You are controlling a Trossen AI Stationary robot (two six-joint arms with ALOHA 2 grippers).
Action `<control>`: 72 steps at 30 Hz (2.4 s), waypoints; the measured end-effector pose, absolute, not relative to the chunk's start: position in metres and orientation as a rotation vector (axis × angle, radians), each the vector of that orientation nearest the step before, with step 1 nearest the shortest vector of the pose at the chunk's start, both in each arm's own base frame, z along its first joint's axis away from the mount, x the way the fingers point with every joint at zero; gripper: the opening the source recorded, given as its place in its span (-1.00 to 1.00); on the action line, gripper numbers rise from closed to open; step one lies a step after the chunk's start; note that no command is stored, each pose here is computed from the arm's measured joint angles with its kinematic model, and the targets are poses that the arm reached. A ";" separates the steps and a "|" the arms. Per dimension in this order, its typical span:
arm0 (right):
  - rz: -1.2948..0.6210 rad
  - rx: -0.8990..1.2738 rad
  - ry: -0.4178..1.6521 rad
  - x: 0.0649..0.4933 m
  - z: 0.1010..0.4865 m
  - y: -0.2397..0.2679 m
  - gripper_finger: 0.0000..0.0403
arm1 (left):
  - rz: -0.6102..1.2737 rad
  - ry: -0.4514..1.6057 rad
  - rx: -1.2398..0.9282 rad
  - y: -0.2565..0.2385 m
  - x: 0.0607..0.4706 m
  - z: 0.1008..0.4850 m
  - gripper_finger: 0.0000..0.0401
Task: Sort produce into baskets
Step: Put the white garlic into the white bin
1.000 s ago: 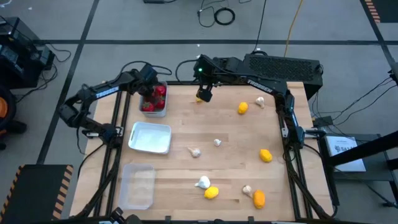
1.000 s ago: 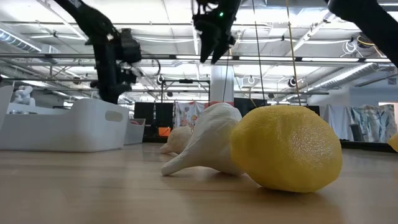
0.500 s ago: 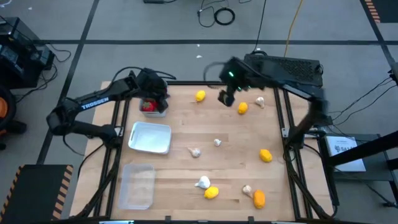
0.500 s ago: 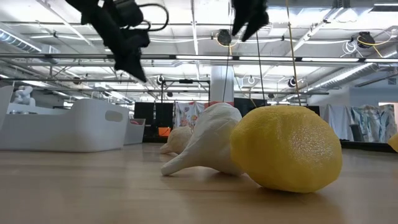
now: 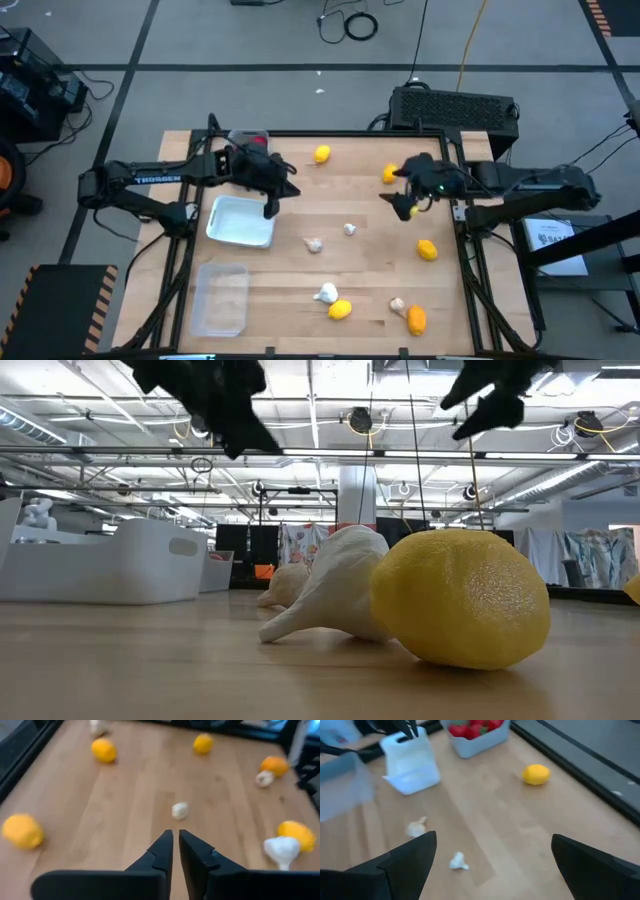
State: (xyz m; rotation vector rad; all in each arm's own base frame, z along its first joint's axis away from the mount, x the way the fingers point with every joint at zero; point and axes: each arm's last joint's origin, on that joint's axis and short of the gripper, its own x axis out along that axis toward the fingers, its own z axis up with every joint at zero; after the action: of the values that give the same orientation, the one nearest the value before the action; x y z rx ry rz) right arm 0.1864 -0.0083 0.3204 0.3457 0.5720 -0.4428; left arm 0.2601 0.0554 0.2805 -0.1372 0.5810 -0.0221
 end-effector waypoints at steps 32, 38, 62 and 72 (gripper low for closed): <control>-0.317 0.190 0.608 0.189 0.243 0.040 0.91 | -0.173 0.776 -0.083 -0.020 0.327 0.192 0.11; -0.316 0.195 0.590 0.190 0.240 0.039 0.91 | -0.173 0.773 -0.083 -0.020 0.327 0.192 0.11; -0.295 0.228 0.525 0.193 0.246 0.042 0.91 | -0.158 0.772 -0.086 -0.016 0.327 0.193 0.11; -0.293 0.237 0.526 0.193 0.245 0.042 0.91 | -0.144 0.725 -0.046 -0.016 0.330 0.196 0.11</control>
State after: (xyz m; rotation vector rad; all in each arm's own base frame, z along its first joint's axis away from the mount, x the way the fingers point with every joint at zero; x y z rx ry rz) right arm 0.1935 0.0420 0.2455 0.2368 0.5261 -0.2934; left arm 0.3304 -0.0159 0.1959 -0.0458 0.7248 -0.1441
